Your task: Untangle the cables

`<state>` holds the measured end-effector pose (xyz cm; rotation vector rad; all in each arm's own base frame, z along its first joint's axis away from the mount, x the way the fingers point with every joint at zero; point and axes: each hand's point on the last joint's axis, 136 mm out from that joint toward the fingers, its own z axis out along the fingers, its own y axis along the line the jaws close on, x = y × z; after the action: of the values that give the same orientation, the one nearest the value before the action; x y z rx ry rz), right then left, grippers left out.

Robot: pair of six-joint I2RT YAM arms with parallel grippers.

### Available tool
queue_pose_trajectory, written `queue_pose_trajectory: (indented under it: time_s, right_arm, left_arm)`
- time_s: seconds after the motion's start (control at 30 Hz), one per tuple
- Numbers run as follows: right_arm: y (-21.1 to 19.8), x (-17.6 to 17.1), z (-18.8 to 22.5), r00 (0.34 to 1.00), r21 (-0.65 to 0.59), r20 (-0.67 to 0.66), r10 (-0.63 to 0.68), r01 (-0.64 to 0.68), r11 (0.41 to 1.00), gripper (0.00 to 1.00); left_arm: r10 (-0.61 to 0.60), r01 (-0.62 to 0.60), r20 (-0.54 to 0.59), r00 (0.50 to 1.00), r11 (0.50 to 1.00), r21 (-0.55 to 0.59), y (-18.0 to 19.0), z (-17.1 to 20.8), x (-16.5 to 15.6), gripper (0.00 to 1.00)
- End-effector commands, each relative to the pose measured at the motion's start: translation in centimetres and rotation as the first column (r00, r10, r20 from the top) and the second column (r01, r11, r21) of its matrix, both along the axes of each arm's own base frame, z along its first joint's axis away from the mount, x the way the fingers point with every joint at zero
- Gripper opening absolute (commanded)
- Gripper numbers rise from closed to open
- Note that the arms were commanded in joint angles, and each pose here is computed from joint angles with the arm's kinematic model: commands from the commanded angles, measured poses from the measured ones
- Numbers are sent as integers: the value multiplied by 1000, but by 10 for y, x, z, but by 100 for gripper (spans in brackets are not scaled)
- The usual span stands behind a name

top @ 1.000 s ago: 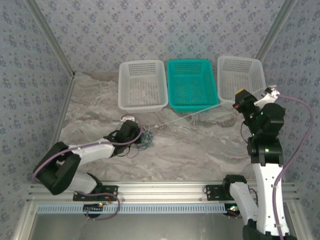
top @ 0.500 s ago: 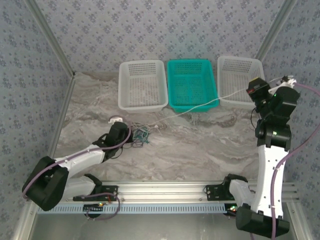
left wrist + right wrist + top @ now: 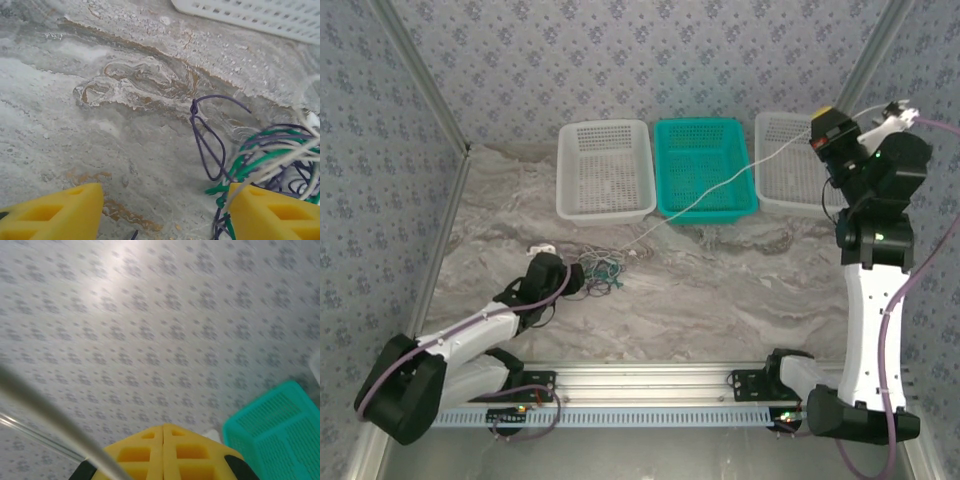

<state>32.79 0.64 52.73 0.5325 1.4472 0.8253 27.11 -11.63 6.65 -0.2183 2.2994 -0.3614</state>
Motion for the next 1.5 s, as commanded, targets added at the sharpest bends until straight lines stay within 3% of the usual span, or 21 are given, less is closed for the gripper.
queue_pose_trajectory:
  time_s: [0.0,0.1,0.17,0.23,0.33,0.5,0.67,0.87,1.03,1.1,1.27,1.47]
  right_arm:
    - [14,-14,48,995,14,94,44,-46,999,0]
    - [32,-11,60,990,11,104,95,-97,995,0]
    - [54,-7,63,981,-7,108,163,-163,987,0]
    - [76,-3,63,971,-30,101,218,-216,976,0]
    - [107,1,62,951,-66,89,297,-292,954,0]
    - [143,-1,74,921,-151,88,380,-365,919,0]
    - [160,-1,95,900,-154,133,414,-394,906,0]
    - [167,-2,125,872,-112,200,446,-432,895,0]
    - [147,-10,149,896,-92,243,372,-360,928,0]
    - [125,-15,161,916,-67,271,295,-288,955,0]
    - [69,-35,183,938,16,330,109,-121,993,0]
    - [-2,-65,206,909,97,392,-141,111,989,0]
  left_arm:
    - [-50,54,55,997,996,-77,-12,35,2,76]
    - [-73,89,129,989,988,-128,-20,71,5,82]
    - [-148,190,214,966,963,-193,-39,100,6,83]
    - [-243,326,317,917,914,-241,-63,126,4,88]
    - [-379,490,403,833,843,-221,-97,150,-5,98]
    - [-575,675,414,706,722,-150,-149,164,-14,99]
    - [-672,724,351,652,690,-26,-183,136,-2,99]
    - [-638,627,320,700,764,150,-185,83,35,99]
    - [-530,487,187,827,842,230,-172,37,74,99]
    - [-450,418,154,880,886,199,-160,23,84,99]
    - [-308,293,66,949,940,175,-130,-11,87,96]
    - [-242,235,17,970,952,195,-102,-25,79,96]
